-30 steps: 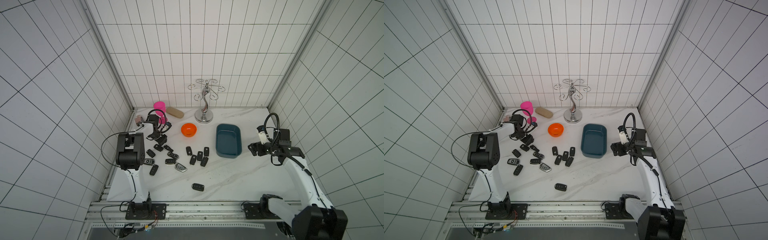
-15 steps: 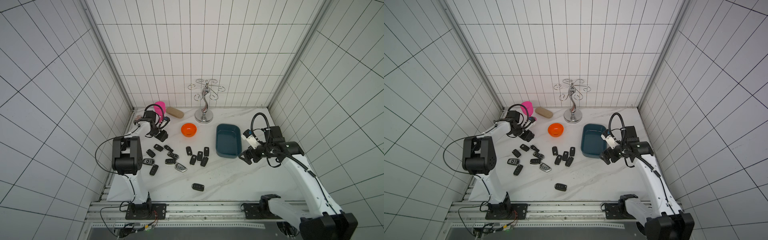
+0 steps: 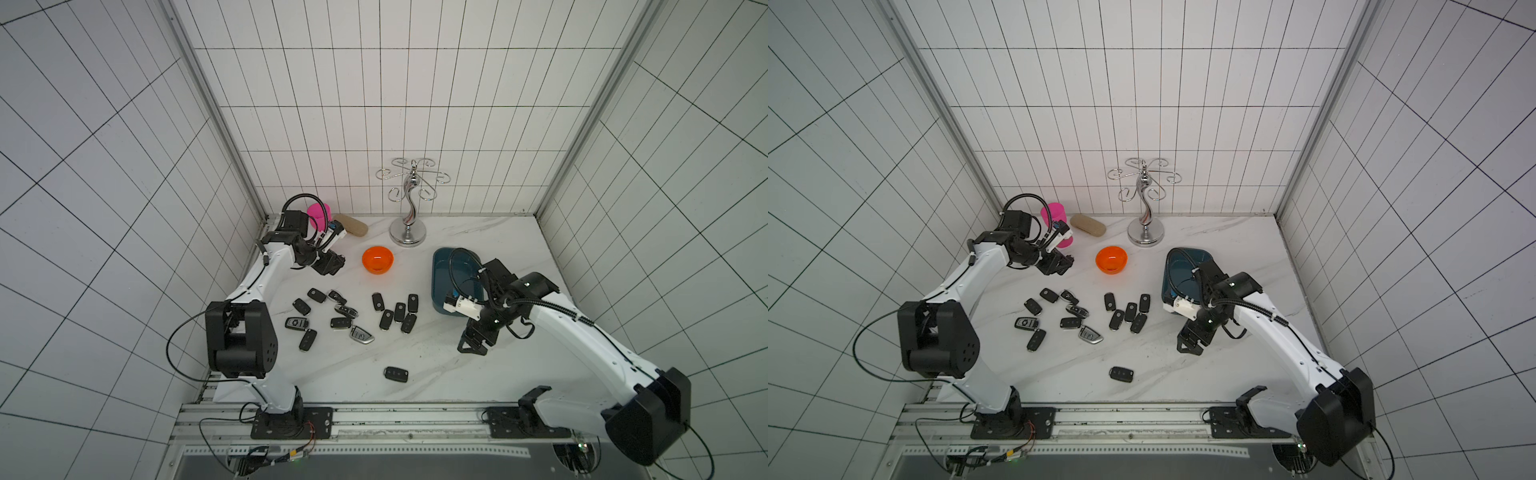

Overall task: Place the car key into the storage box
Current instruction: Pick up the car key from the center of the board, then place the car key in the storage box.

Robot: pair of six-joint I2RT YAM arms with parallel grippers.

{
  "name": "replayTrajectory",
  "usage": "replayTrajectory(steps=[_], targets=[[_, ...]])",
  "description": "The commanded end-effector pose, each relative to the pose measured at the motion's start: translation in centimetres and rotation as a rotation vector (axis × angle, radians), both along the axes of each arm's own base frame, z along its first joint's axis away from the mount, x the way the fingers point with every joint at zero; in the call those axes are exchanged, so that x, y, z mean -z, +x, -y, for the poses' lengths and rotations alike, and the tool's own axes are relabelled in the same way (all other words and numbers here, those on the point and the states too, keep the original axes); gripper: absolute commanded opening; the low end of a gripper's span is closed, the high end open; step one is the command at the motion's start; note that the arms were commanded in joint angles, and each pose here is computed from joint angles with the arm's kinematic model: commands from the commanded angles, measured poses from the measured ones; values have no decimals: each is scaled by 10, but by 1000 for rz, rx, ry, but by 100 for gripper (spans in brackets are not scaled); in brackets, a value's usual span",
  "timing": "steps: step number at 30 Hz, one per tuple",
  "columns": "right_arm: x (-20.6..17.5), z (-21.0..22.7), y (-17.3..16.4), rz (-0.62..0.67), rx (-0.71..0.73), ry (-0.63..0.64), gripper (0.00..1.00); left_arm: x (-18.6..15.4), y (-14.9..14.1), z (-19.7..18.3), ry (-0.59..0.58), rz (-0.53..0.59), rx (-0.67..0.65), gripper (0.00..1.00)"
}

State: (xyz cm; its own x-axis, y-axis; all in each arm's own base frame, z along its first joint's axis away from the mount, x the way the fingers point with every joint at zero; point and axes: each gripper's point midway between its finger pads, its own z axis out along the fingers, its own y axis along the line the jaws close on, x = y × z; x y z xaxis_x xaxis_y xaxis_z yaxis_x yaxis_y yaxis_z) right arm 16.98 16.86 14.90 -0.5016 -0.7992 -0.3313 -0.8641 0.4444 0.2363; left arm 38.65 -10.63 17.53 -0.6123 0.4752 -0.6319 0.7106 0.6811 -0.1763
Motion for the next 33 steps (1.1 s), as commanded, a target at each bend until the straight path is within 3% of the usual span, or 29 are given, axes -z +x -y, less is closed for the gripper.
replayTrajectory(steps=[1, 5, 11, 16, 20, 33], targets=[[-5, -12, 14, 47, -47, 5, 86, -19, -30, 27, -107, -6, 103, 16], [-17, -33, 45, 64, -6, 53, 79, -26, -47, 57, -101, 59, 189, 16], [-43, -60, 77, -35, 52, 152, 75, -26, -58, 93, -58, 229, 289, 15], [-58, -61, 101, -120, 153, 249, 75, -27, -54, 113, -93, 250, 302, 15], [-71, -60, 116, -208, 234, 356, 75, -19, -53, 133, -34, 273, 323, 16], [-72, -61, 161, -302, 388, 460, 72, -29, -37, 198, -27, 334, 315, 16]])
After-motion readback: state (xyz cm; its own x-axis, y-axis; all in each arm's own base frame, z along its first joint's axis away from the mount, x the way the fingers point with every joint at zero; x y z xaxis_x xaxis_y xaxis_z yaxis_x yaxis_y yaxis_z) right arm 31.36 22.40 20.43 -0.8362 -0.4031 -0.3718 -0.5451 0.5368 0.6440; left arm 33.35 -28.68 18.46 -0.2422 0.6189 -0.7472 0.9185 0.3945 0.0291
